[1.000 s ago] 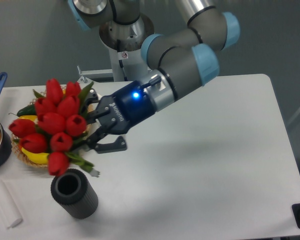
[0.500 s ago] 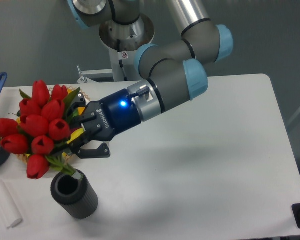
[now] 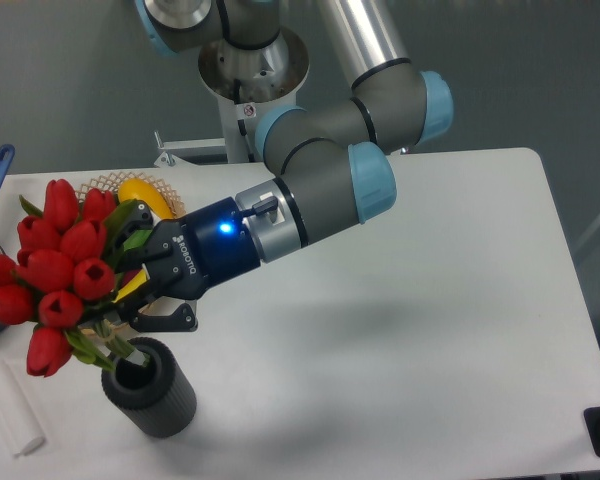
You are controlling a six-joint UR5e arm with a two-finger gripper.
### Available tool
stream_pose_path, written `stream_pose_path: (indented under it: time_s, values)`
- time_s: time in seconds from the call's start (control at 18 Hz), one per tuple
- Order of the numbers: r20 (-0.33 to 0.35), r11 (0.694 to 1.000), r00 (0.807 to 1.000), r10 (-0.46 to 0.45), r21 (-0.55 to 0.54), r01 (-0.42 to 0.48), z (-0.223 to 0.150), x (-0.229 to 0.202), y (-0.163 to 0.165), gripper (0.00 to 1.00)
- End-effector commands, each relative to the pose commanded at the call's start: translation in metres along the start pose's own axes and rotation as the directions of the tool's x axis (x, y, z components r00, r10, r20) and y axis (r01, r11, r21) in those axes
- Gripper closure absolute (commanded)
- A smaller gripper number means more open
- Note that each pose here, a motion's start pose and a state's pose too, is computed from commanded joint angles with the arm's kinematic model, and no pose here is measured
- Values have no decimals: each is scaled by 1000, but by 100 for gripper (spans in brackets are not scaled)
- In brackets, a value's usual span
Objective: Insert the flowers into the vase
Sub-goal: 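Lower the tulip stems into the vase opening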
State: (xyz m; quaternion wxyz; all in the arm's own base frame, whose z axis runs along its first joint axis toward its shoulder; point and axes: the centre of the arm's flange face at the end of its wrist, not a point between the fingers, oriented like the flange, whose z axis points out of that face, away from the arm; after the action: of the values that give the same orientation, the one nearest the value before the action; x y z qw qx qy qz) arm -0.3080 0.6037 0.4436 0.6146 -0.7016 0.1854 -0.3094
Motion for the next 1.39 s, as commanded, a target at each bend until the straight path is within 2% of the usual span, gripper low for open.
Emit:
stream_pose_path:
  time_s: [0.28, 0.72, 0.94, 1.39]
  values:
    - [-4, 1000, 1000, -3, -2, 3, 3, -8, 4, 60]
    - [-4, 999, 999, -48, -17, 48, 9, -24, 35, 60]
    - [-3, 998, 999, -53, -19, 53, 10, -23, 39, 59]
    - [34, 995, 997, -70, -72, 72, 9, -31, 56, 59]
